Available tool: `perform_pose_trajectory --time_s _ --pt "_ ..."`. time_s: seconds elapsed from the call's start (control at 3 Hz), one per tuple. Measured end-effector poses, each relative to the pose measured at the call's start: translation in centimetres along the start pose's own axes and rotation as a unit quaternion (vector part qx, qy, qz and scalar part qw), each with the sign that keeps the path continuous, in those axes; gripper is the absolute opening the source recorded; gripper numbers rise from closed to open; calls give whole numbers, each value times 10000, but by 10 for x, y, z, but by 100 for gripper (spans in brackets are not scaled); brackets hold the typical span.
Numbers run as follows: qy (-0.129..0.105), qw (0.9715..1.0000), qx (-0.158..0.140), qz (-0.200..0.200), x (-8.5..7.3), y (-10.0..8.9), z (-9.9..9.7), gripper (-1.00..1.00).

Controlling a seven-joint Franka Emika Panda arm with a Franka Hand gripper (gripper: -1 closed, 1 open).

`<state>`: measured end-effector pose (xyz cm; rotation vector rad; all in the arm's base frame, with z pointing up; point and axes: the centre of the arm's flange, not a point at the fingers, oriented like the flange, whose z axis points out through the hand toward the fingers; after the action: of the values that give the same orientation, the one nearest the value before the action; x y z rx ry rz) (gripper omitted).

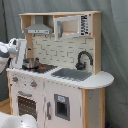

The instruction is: Play with the kitchen

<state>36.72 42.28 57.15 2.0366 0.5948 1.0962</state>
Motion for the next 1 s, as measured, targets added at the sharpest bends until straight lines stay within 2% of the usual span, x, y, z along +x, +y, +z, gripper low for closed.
perform_pose_trajectory --time_s 0.67,1.0 --pt "-130 9979 609 -175 26 -1 22 100" --pt "-199 9951 924 -298 39 -8 26 100"
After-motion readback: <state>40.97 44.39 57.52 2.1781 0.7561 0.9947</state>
